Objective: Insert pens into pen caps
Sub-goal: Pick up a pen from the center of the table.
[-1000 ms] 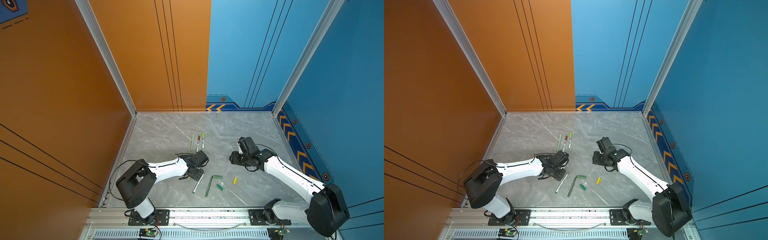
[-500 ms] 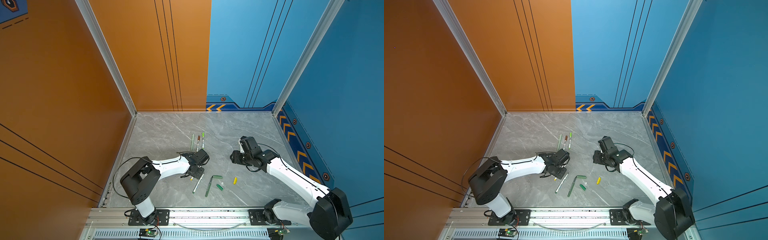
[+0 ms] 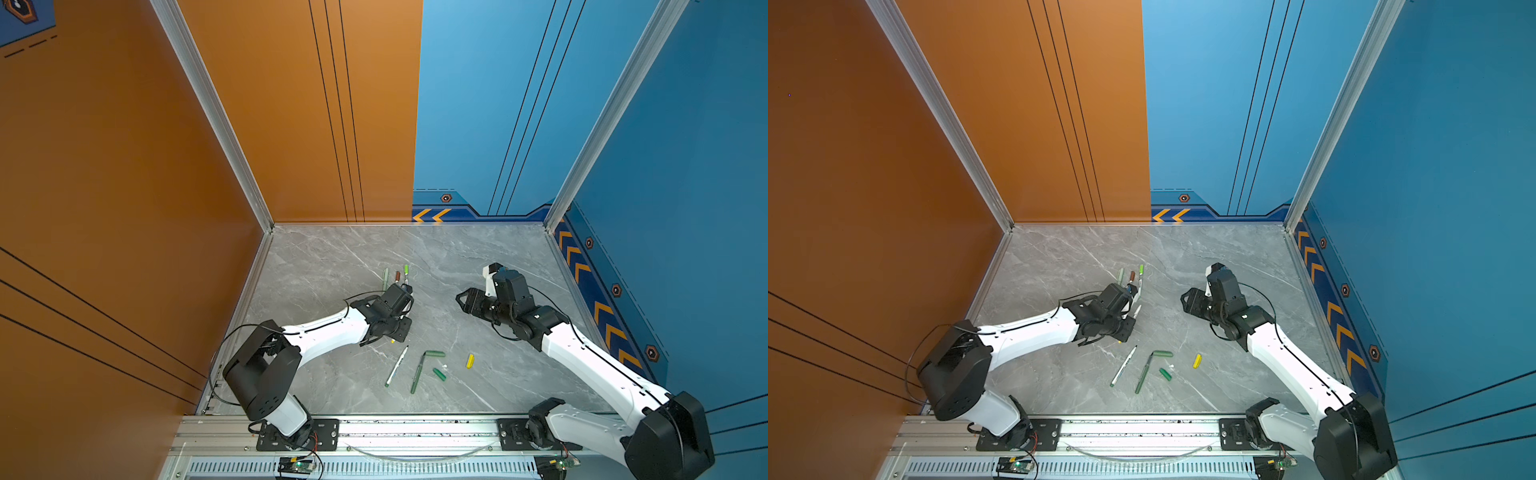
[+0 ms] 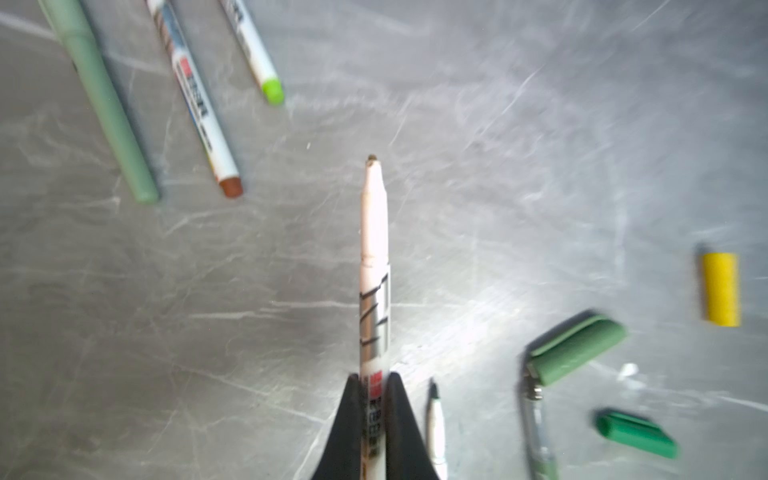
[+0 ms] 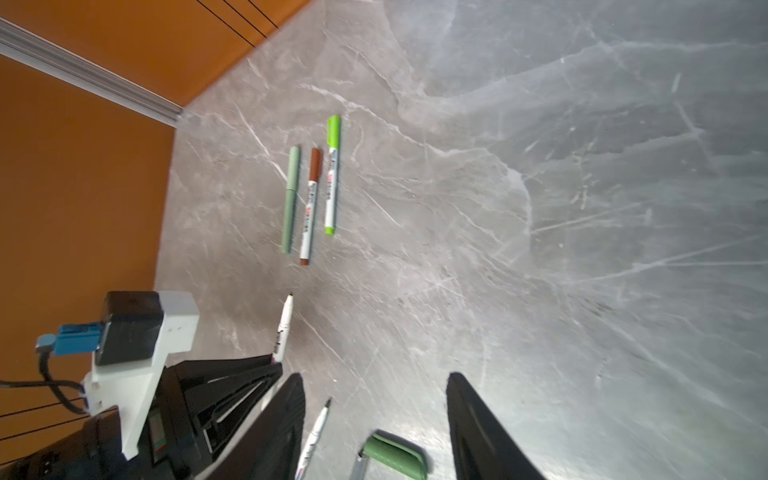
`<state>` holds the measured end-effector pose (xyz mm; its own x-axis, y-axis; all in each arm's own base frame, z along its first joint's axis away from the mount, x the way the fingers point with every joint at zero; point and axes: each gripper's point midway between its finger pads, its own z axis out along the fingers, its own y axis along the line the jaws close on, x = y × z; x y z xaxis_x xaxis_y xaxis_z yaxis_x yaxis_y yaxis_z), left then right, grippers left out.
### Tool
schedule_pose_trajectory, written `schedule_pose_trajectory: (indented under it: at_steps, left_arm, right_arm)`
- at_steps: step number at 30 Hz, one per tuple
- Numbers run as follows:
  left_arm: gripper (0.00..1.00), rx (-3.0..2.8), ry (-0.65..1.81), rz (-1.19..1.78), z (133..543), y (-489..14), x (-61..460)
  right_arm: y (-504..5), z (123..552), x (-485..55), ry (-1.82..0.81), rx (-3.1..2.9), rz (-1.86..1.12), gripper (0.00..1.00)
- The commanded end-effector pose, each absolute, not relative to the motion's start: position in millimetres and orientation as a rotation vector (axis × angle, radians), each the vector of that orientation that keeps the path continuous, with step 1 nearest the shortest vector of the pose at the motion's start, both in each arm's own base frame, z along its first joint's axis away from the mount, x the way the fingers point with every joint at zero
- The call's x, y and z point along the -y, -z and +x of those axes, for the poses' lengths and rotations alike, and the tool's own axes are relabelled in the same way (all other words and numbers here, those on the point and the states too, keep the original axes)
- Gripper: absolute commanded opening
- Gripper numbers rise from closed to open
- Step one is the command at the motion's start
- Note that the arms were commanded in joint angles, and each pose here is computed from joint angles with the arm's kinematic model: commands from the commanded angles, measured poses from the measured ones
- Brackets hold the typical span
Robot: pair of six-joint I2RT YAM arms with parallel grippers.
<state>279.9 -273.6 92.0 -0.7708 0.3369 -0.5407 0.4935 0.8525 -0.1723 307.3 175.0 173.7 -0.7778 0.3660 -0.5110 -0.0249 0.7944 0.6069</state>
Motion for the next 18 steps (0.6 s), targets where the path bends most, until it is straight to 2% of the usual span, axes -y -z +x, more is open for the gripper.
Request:
schedule_pose_trajectory:
  at_steps: [1, 6, 11, 15, 18]
  left_arm:
    - [0.0, -2.407, 0.707, 0.604, 279, -134, 307]
    - [0.0, -2.336, 0.92, 0.549, 272, -153, 324]
    - [0.0, -2.283, 0.988, 0.491, 269, -162, 324]
    - [0.0, -2.265, 1.008, 0.493, 266, -168, 326]
    - [0.0, -2.267, 1.001, 0.488, 268, -166, 325]
  right_arm:
    - [-205, 321, -207, -1.021, -2.215, 0.202, 0.58]
    - [-204, 324, -243, -1.072, -2.234, 0.095, 0.6]
    - [-186, 326, -262, -1.05, -2.29, 0.054, 0.6]
    - [-179, 327, -273, -1.043, -2.313, 0.03, 0.53]
    - [-178, 327, -280, -1.042, -2.32, 0.017, 0.42]
